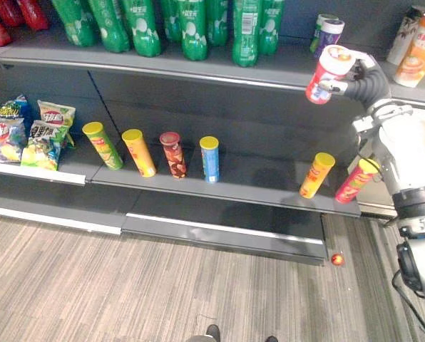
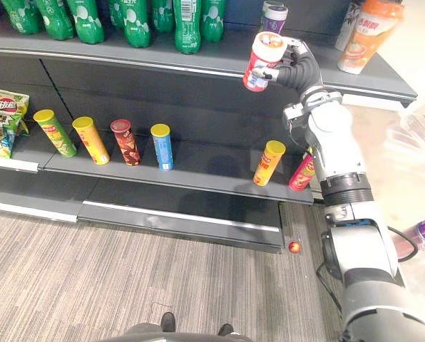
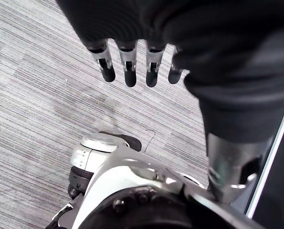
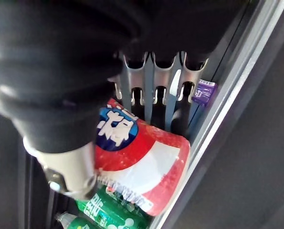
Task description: Put the gum and the chips on the shelf.
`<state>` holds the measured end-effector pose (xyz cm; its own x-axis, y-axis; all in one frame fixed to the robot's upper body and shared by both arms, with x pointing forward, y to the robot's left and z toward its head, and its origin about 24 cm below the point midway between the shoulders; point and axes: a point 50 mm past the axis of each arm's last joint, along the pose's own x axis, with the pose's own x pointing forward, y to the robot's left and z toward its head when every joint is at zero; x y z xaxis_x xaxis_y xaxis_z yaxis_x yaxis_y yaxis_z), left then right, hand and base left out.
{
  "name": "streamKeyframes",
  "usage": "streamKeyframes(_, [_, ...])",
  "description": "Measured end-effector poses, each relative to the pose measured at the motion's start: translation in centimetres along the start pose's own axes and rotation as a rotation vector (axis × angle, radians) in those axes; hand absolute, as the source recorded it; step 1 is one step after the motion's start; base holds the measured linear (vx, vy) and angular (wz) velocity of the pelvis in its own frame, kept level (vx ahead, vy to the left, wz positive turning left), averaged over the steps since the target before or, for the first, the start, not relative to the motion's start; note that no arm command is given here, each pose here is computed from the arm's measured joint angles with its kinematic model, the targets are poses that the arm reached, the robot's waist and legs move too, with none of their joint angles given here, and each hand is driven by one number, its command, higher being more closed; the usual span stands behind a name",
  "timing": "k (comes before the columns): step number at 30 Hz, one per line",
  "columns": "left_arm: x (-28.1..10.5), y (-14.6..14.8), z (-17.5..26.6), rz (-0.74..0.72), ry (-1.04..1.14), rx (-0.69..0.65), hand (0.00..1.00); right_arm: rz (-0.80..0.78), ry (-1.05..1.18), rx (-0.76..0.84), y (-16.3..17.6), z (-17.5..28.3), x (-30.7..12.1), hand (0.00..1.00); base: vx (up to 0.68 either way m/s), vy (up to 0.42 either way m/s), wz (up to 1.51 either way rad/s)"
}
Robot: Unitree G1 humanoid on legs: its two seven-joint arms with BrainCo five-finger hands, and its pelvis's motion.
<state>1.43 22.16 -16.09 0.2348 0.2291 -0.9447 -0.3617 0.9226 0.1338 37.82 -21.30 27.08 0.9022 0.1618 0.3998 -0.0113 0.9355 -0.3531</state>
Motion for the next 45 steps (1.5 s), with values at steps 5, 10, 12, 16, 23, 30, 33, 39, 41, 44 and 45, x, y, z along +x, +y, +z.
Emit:
streamKeyframes(5, [0.0, 0.0, 0.0, 0.0, -0.001, 0.001, 0.0, -0.034, 0.065, -0.007, -0.2, -1.0, 0.4, 1.0, 0.0, 0.003, 0.02])
streamKeyframes(10, [0.0, 0.1, 0.1, 0.001, 0.0, 0.004, 0.0, -0.067, 0.127, -0.003, -0.8, -1.9, 0.7, 1.0, 0.0, 0.006, 0.12])
streamKeyframes(12, [0.0, 0.1, 0.1, -0.001, 0.004, 0.015, 0.0, -0.097, 0.148, -0.01, -1.2, -1.9, 1.1, 1.0, -0.01, 0.005, 0.07])
streamKeyframes(16, [0.1, 0.0, 0.3, -0.006, 0.003, 0.034, 0.0, -0.124, 0.156, -0.02, -1.9, -1.6, 1.3, 1.0, 0.0, 0.012, 0.04])
streamKeyframes(23, [0.2, -0.1, 0.8, -0.01, -0.002, 0.039, 0.0, -0.189, 0.204, -0.051, -3.5, -1.7, 1.4, 1.0, 0.02, 0.017, 0.09])
streamKeyframes(30, [0.3, -0.3, 1.3, -0.015, -0.018, 0.041, 0.0, -0.209, 0.151, -0.064, -3.7, 0.4, 2.4, 1.0, 0.01, 0.008, 0.01])
streamKeyframes(33, [0.3, -0.4, 1.6, -0.019, -0.025, 0.045, 0.0, -0.24, 0.151, -0.063, -4.1, 0.6, 2.6, 1.0, 0.05, 0.022, 0.01])
streamKeyframes(39, [0.5, -0.9, 2.7, -0.034, -0.056, 0.043, 0.0, -0.323, 0.091, -0.088, -5.8, 3.3, 3.1, 1.0, 0.01, 0.026, 0.07])
streamKeyframes(41, [0.4, -0.9, 2.9, -0.036, -0.062, 0.042, 0.0, -0.358, 0.063, -0.092, -6.4, 4.2, 3.3, 1.0, 0.01, 0.028, 0.05])
streamKeyframes(44, [0.4, -1.1, 3.0, -0.043, -0.067, 0.049, 0.0, -0.389, 0.029, -0.102, -7.1, 4.9, 3.1, 1.0, 0.04, 0.011, 0.0])
streamKeyframes(45, [0.5, -1.1, 3.0, -0.045, -0.068, 0.05, 0.0, -0.395, 0.016, -0.103, -7.2, 5.2, 3.2, 1.0, 0.06, 0.009, -0.02])
